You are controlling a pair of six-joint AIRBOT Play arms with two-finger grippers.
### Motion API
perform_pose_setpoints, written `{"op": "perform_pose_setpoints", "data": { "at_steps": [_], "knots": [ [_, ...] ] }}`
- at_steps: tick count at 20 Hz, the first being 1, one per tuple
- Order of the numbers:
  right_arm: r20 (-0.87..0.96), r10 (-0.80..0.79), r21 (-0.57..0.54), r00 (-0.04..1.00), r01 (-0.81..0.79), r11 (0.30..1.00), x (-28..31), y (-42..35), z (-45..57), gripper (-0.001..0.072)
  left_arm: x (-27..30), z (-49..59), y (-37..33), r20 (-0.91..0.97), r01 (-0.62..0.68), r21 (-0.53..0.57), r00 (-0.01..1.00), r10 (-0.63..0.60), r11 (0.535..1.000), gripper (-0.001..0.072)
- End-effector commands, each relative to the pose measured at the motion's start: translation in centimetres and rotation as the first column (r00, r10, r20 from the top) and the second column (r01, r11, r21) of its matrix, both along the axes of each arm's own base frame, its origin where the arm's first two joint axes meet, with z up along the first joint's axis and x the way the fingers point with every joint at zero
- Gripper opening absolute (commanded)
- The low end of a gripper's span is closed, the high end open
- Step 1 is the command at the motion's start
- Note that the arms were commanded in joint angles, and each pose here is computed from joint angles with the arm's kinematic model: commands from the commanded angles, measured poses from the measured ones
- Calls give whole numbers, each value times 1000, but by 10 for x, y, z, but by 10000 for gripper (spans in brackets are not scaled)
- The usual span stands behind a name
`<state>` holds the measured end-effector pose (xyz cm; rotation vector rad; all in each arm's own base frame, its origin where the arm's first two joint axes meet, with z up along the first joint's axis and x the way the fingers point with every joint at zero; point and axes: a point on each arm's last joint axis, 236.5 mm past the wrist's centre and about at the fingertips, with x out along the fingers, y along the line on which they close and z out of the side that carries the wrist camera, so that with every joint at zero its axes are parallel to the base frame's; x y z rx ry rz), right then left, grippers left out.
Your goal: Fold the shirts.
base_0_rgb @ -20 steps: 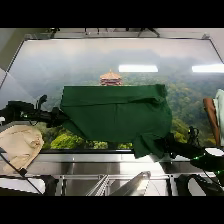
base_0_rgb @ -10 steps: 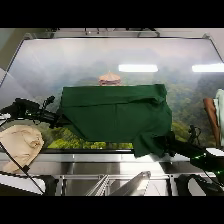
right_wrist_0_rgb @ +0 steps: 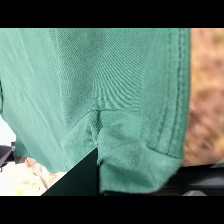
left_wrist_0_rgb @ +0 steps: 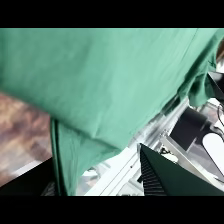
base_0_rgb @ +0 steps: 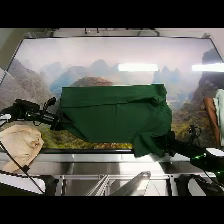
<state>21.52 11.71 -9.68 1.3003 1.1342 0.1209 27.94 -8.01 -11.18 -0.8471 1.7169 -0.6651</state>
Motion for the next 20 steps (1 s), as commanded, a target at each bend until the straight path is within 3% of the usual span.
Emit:
{"op": "perform_pose_setpoints", "data": {
  "at_steps": [1, 4, 5, 10, 14, 16, 20],
  "knots": [
    [0, 1, 0, 1000, -1, 1000, 0, 0, 0, 17, -7, 9, -4, -8, 32, -40, 999, -32, 999, 354],
    [5, 5, -4, 1000, -5, 1000, 0, 0, 0, 17, -7, 9, -4, 23, 52, -46, 998, -51, 998, 43],
    [9, 10, -7, 1000, -10, 1000, 0, 0, 0, 17, -6, 8, -3, 31, 53, -44, 998, -52, 998, 22],
    [18, 28, 11, 999, -29, 1000, -2, 5, 4, 17, -9, 19, -2, 36, 61, -63, 998, -59, 996, 23],
    [158, 70, -3, 985, -71, 997, 14, 5, 41, 17, -6, 70, 17, 140, 30, -69, 990, -20, 997, 23],
    [272, 53, -26, 961, -48, 999, 34, -8, 77, 16, -2, 113, 32, 229, -44, -89, 971, 63, 995, 23],
    [382, -67, -21, 922, 81, 996, 54, -61, 139, 17, 1, 147, 88, 367, -259, 30, 901, 231, 965, 23]
  ]
}}
